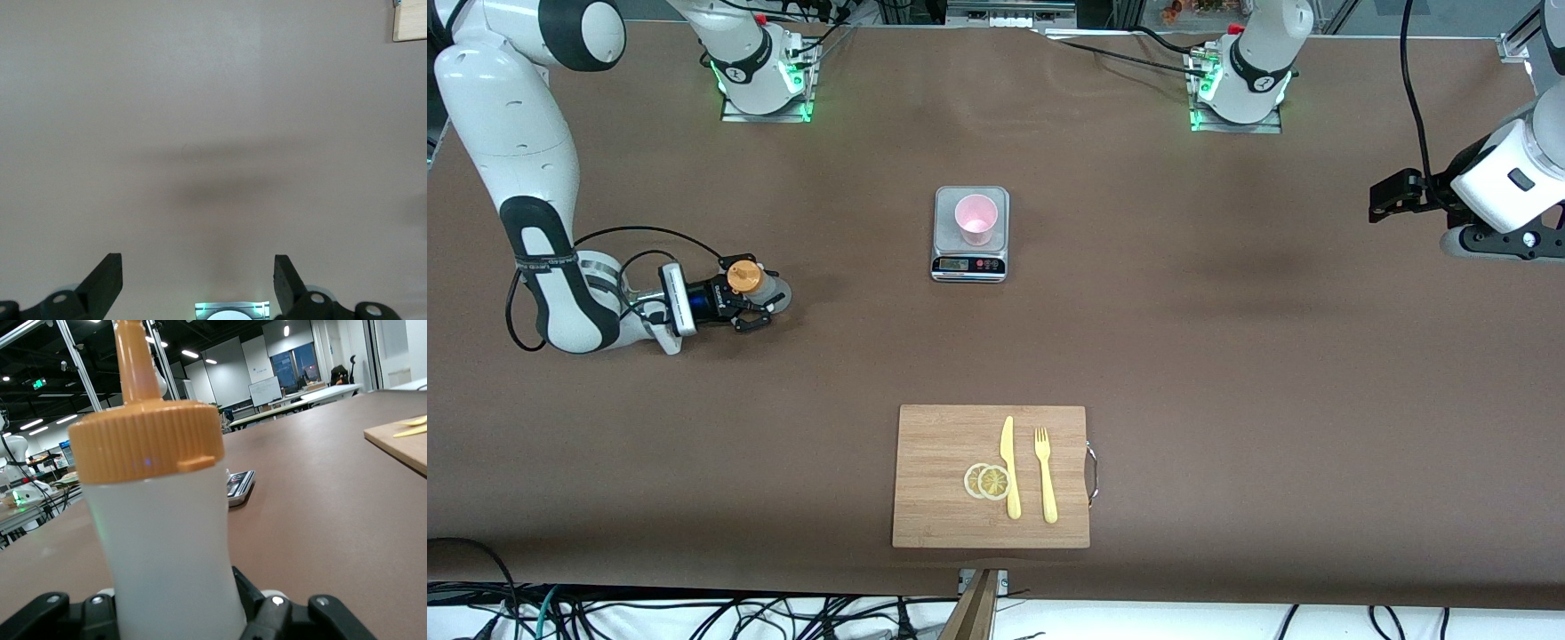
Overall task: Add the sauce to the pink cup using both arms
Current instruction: 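Lift the bottle with the right gripper and tilt it over the cup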
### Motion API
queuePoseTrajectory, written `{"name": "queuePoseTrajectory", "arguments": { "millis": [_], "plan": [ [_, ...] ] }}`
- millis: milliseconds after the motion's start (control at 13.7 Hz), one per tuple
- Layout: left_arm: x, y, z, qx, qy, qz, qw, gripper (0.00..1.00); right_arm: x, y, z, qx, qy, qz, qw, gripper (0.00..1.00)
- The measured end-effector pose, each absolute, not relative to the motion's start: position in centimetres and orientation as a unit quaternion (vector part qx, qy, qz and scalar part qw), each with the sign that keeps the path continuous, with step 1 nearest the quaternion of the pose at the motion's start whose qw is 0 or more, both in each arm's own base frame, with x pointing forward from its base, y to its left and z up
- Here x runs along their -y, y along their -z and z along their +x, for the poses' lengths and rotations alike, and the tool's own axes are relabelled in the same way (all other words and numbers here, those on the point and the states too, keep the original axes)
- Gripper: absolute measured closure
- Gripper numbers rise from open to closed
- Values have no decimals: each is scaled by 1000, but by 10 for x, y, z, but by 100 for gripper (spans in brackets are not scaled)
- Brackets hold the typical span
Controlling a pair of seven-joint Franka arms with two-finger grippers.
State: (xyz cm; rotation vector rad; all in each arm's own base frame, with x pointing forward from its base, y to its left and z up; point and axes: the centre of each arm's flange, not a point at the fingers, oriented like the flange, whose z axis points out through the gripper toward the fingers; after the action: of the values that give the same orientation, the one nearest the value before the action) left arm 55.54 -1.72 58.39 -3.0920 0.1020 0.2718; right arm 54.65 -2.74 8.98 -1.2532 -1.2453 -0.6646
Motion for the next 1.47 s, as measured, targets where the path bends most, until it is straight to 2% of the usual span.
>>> {"name": "queuePoseTrajectory", "arguments": {
  "millis": [147, 366, 659, 879, 1172, 1465],
  "plan": [
    [17, -584, 555, -33, -88, -995, 18, 0, 15, -105, 557, 530, 256, -552, 590, 68],
    [17, -584, 555, -33, -88, -995, 18, 0, -12, -151, 581, 548, 183, -596, 557, 68],
    [17, -584, 555, -33, -87, -995, 18, 0, -71, -233, 597, 593, 65, -652, 469, 68],
    [17, -584, 555, -33, -87, -995, 18, 0, -130, -262, 591, 627, -21, -671, 395, 69],
    [17, -584, 555, -33, -87, -995, 18, 0, -228, -270, 564, 655, -131, -691, 275, 69],
    [17, -584, 555, -33, -87, -995, 18, 0, -299, -280, 531, 667, -190, -697, 183, 69]
  ]
}}
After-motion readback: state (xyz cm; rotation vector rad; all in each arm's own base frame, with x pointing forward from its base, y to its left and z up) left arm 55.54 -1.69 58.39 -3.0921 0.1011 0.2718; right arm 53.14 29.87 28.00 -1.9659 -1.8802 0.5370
